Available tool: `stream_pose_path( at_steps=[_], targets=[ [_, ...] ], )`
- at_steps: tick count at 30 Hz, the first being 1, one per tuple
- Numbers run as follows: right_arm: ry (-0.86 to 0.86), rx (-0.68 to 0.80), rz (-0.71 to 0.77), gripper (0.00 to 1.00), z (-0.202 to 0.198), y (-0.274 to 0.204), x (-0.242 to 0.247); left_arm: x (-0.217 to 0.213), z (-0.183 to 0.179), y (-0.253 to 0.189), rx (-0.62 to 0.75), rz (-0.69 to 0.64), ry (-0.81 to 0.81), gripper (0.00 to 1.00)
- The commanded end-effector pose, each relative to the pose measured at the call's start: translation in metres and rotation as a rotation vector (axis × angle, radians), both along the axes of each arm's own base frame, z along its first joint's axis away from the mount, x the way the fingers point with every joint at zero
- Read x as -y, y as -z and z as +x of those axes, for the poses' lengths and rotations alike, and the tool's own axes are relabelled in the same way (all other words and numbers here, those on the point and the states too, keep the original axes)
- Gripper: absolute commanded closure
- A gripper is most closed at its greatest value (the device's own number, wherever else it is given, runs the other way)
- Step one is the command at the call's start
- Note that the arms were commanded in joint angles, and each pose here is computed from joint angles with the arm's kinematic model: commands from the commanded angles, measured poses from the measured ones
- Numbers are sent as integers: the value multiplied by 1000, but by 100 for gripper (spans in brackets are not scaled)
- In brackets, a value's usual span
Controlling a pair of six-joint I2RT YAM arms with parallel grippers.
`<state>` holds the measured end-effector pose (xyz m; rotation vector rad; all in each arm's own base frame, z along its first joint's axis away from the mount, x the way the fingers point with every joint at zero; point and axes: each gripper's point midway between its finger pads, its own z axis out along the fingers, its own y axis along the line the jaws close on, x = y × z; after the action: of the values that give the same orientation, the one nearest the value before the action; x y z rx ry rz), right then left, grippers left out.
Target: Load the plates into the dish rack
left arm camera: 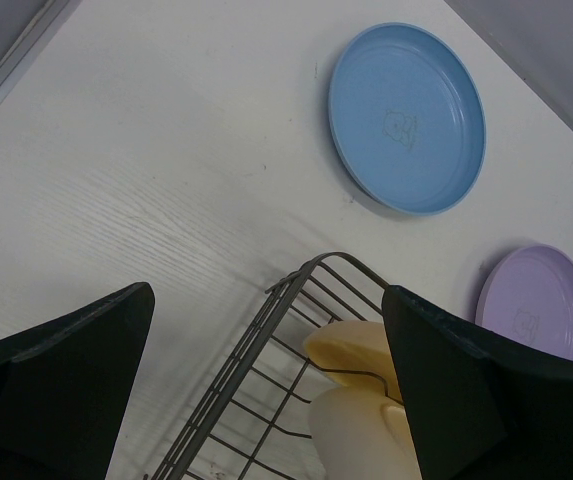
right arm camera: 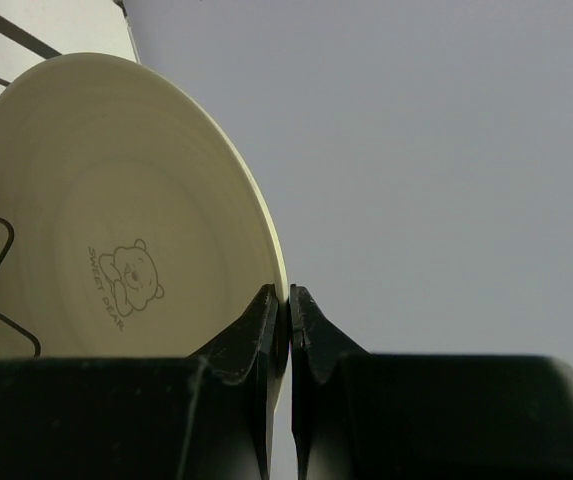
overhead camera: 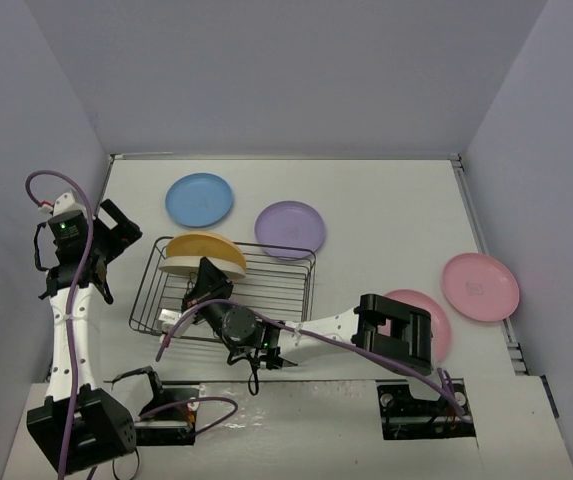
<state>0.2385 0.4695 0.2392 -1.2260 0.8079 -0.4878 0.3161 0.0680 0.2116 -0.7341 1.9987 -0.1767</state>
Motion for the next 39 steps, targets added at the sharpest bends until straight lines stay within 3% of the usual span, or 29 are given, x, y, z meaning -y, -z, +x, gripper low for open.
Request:
stream_pose_path(
  at_steps=[1,14,18,21,25,35,39],
  targets=[
    [-4,-30,259,93,7,-49,1,-4,5,-31,87,35,-2,3],
    [7,-99,290,80,14,-30,-1,-4,5,-32,92,37,0,3],
    [-29,-122,314,80,12,-36,-3,-4,5,-31,91,37,0,3],
    [-81,-161,335,85,10,-40,-9,-4,5,-32,92,38,0,3],
    [-115,-209,345,80,14,-41,-15,-4,5,-32,93,39,0,3],
    [-246,-269,467,68,-4,-104,-8,-4,5,-33,92,43,0,3],
    [-333,-352,546,54,-17,-150,8,-5,4,-33,92,43,-3,3]
  ],
)
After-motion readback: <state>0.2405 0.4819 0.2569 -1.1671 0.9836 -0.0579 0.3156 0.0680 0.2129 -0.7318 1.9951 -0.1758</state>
